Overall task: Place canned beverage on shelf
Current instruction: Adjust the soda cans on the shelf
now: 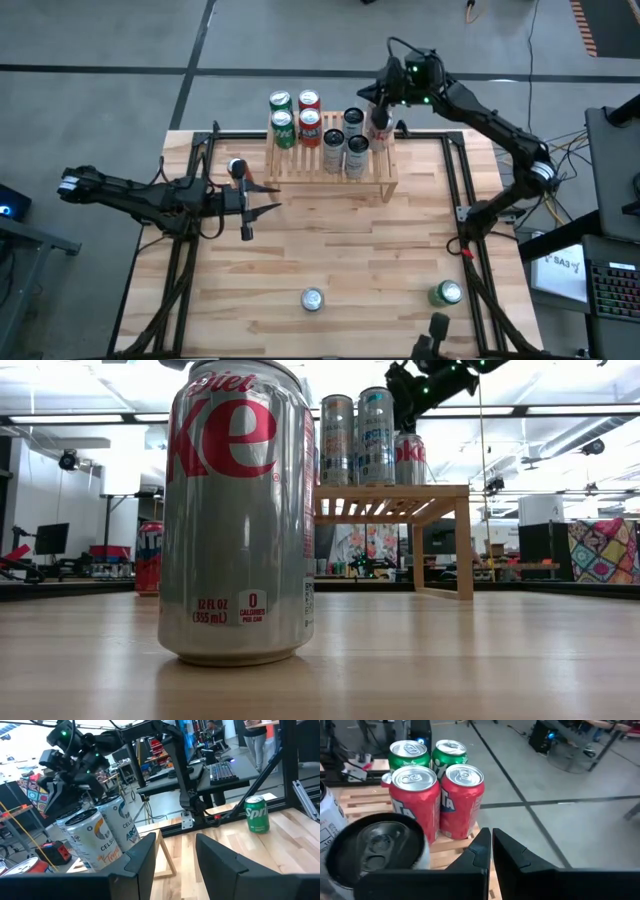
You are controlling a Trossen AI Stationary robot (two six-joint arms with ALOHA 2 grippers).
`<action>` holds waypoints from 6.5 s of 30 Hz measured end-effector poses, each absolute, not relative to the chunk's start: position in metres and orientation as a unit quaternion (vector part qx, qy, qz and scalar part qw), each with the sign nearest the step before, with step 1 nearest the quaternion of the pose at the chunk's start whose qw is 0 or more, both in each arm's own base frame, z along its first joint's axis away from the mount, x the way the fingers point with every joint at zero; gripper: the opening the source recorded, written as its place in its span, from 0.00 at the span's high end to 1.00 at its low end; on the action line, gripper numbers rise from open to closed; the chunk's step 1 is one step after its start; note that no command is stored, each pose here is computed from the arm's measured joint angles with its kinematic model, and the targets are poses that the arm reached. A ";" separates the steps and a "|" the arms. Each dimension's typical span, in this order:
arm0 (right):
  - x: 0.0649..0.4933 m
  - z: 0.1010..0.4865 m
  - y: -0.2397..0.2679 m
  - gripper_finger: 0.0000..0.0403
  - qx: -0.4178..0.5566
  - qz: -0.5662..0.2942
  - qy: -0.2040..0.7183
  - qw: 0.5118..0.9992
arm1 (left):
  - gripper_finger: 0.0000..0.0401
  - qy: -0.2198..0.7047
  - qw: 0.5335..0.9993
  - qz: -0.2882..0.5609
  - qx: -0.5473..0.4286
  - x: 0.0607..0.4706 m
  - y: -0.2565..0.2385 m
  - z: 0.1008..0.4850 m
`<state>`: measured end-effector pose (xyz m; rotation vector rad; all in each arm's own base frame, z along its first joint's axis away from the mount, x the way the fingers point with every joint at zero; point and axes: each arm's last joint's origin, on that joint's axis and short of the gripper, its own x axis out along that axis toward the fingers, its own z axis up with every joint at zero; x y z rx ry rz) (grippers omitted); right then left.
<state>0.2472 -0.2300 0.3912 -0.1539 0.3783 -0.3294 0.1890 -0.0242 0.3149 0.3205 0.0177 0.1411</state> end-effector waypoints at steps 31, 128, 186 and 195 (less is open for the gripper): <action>0.247 0.403 -0.079 0.98 0.001 0.044 0.279 0.959 | 0.69 0.013 0.982 0.088 0.165 0.189 -0.023 0.315; 0.250 0.405 -0.177 0.98 -0.044 -0.062 0.161 0.984 | 0.69 0.013 0.983 0.090 0.160 0.189 -0.023 0.314; 0.262 0.404 -0.163 0.98 -0.028 -0.167 0.223 0.960 | 0.69 0.014 0.982 0.090 0.164 0.189 -0.023 0.314; 0.268 0.421 -0.152 0.98 0.049 -0.198 0.167 0.965 | 0.69 0.007 0.982 0.091 0.162 0.189 -0.023 0.315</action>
